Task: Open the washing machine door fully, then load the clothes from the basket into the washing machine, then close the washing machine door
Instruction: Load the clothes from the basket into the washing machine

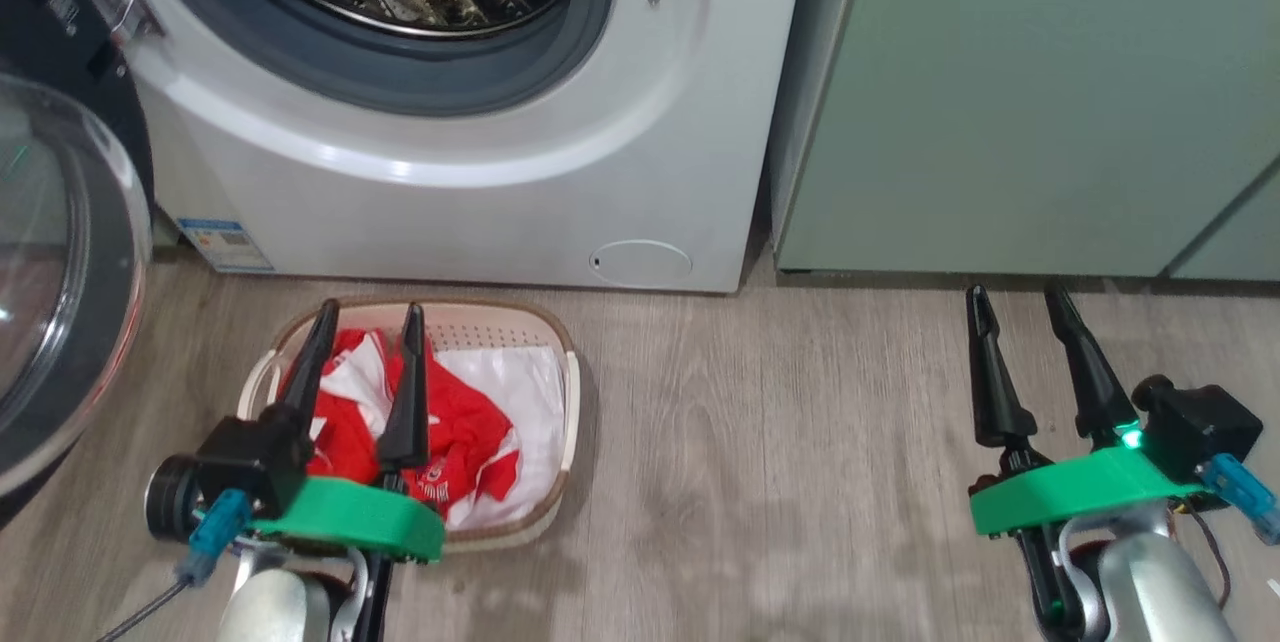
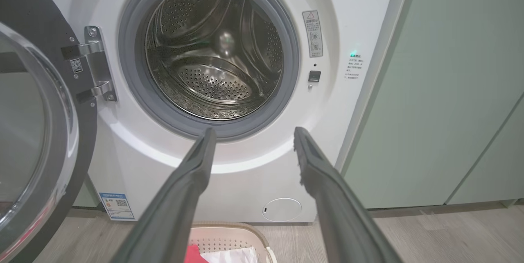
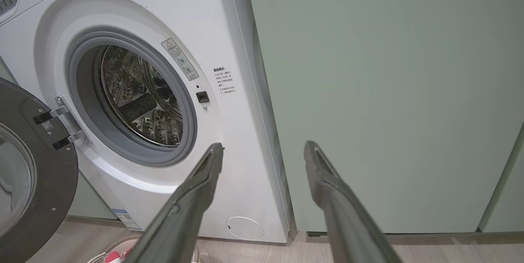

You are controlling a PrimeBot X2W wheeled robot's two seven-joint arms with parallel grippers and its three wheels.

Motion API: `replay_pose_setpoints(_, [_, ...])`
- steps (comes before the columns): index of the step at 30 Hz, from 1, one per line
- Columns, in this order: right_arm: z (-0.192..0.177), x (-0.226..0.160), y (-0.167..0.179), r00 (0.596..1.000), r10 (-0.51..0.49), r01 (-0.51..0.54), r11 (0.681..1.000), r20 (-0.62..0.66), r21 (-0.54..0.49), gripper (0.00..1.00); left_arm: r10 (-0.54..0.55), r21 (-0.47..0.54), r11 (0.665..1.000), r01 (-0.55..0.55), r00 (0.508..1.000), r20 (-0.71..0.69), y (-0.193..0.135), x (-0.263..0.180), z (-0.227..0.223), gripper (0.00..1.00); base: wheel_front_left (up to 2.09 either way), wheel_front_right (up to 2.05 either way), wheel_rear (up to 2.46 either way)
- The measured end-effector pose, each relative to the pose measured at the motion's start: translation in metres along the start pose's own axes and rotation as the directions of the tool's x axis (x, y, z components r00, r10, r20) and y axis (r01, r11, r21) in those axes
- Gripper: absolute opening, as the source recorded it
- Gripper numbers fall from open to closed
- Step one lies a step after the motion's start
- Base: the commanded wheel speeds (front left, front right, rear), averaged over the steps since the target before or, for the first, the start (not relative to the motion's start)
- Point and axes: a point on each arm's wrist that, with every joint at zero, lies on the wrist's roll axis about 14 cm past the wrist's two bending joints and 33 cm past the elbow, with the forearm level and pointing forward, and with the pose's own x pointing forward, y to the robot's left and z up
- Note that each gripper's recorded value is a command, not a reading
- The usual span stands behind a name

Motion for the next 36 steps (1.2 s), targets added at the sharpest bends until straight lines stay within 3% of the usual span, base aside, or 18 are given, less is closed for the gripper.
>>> replay_pose_setpoints(28, [-0.003, 0.001, 0.006, 1.000, 0.017, -0.017, 1.000, -0.008, 0.002, 1.00, 0.010, 0.002, 1.000, -0.010, 1.000, -0.021, 0.001, -0.006, -0.006, 1.00, 0.17, -0.17, 0.00])
replay_pose_setpoints(36, [-0.012, 0.003, 0.002, 0.999, 0.008, -0.007, 1.000, -0.034, 0.004, 1.00, 0.035, 0.033, 0.999, -0.031, 0.991, -0.132, 0.008, -0.011, -0.042, 1.00, 0.00, 0.00, 0.00])
